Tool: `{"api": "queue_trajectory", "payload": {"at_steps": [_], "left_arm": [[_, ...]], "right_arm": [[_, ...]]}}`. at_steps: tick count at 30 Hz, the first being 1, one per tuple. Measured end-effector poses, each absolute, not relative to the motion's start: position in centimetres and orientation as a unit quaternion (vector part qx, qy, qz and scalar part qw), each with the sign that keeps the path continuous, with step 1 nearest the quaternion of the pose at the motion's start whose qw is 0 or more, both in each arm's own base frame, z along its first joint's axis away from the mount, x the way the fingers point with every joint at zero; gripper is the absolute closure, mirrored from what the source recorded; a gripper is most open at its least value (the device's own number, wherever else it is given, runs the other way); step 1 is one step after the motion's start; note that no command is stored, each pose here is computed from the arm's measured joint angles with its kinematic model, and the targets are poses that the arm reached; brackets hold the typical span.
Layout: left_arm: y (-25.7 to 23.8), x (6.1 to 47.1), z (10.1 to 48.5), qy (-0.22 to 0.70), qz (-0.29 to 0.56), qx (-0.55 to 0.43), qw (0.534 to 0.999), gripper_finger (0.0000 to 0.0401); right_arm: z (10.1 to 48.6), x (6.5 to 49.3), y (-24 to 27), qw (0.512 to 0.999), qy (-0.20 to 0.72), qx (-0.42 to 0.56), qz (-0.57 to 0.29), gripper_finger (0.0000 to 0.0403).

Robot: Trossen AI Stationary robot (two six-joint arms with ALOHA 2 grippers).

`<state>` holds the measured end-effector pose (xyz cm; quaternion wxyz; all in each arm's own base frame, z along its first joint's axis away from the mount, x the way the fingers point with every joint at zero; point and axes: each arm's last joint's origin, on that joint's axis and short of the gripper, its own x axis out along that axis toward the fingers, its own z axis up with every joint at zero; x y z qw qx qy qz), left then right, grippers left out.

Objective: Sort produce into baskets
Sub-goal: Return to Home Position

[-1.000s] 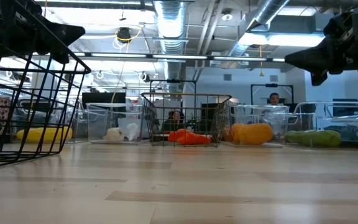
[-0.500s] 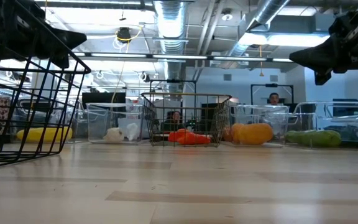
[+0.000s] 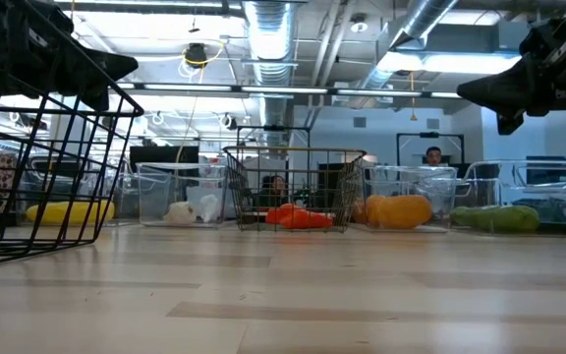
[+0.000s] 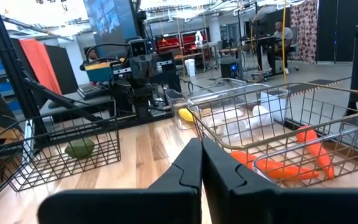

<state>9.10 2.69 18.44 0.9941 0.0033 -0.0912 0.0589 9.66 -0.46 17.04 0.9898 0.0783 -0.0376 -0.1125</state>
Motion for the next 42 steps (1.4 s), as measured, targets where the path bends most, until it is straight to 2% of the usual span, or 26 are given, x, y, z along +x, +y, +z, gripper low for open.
{"api": "queue_trajectory", "payload": {"at_steps": [42], "left_arm": [[2.73,9.13,18.29,-0.084,0.064,0.000,0.994,0.0401]], "right_arm": [[17.02,9.66,-0.46,0.989,-0.037,0.082,-0.114,0.0367]]}}
